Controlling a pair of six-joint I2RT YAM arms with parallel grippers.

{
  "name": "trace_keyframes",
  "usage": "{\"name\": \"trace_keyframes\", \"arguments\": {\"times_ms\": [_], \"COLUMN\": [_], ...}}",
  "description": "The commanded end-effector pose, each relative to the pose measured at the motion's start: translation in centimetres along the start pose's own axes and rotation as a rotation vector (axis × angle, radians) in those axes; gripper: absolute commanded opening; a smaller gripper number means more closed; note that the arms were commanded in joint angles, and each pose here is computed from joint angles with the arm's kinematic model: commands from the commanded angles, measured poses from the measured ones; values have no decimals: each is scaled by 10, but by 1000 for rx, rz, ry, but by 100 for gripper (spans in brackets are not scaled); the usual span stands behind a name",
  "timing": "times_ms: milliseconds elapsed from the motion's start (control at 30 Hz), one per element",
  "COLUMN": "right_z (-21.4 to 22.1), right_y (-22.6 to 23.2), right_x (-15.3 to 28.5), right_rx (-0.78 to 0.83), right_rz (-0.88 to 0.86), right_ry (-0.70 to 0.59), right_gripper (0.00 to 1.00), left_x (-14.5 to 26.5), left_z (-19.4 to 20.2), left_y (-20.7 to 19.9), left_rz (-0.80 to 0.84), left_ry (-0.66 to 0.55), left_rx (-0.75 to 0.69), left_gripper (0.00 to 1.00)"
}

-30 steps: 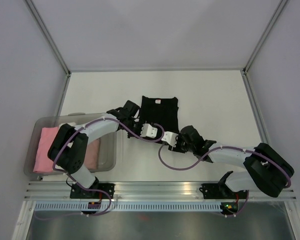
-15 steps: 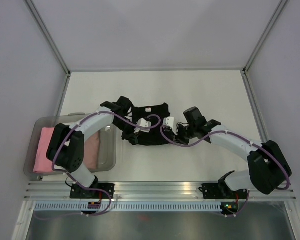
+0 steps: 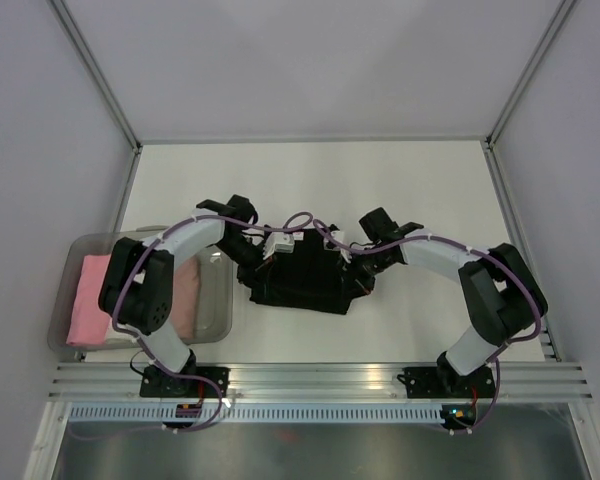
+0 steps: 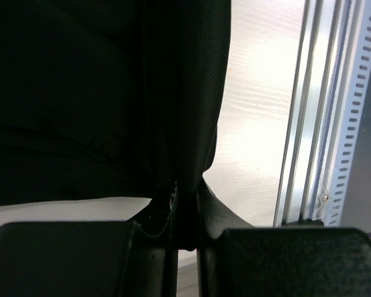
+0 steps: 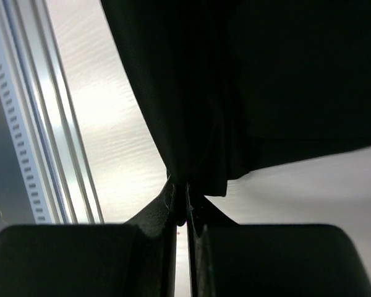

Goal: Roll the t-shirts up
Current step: Roll the tshirt

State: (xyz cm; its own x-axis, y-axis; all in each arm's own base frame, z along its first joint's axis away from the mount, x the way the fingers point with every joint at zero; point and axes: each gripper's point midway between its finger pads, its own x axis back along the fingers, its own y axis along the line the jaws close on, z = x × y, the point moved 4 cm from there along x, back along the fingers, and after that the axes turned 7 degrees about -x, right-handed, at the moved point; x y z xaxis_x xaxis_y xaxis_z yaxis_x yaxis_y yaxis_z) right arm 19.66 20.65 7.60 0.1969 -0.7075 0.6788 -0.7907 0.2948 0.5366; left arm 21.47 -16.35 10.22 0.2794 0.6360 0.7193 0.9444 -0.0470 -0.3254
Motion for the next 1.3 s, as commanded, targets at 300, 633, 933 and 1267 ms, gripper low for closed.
{"name": "trace_keyframes", "arguments": {"times_ms": [300,633,933,1267], "right_z": [-33,-47,-40,-40], "right_y": [-58,-32,-53,-48], "right_x": [14,42,19,-11], "right_rx": [-299,-227,-373,-357], "right_rz": [145,170,188,109], "right_ry": [-257,-521,-525,-425], "right_gripper": [31,50,67,19], "left_x": [-3,-1,5,8], "left_z": [3,8,6,6], "left_y": [46,53,52,53], "left_rz": [-72,-74,-91,-102], "left_ry": [19,3,-15,-17], "left_rx": [197,229,205,192], "left_gripper": [17,17,17,17]}}
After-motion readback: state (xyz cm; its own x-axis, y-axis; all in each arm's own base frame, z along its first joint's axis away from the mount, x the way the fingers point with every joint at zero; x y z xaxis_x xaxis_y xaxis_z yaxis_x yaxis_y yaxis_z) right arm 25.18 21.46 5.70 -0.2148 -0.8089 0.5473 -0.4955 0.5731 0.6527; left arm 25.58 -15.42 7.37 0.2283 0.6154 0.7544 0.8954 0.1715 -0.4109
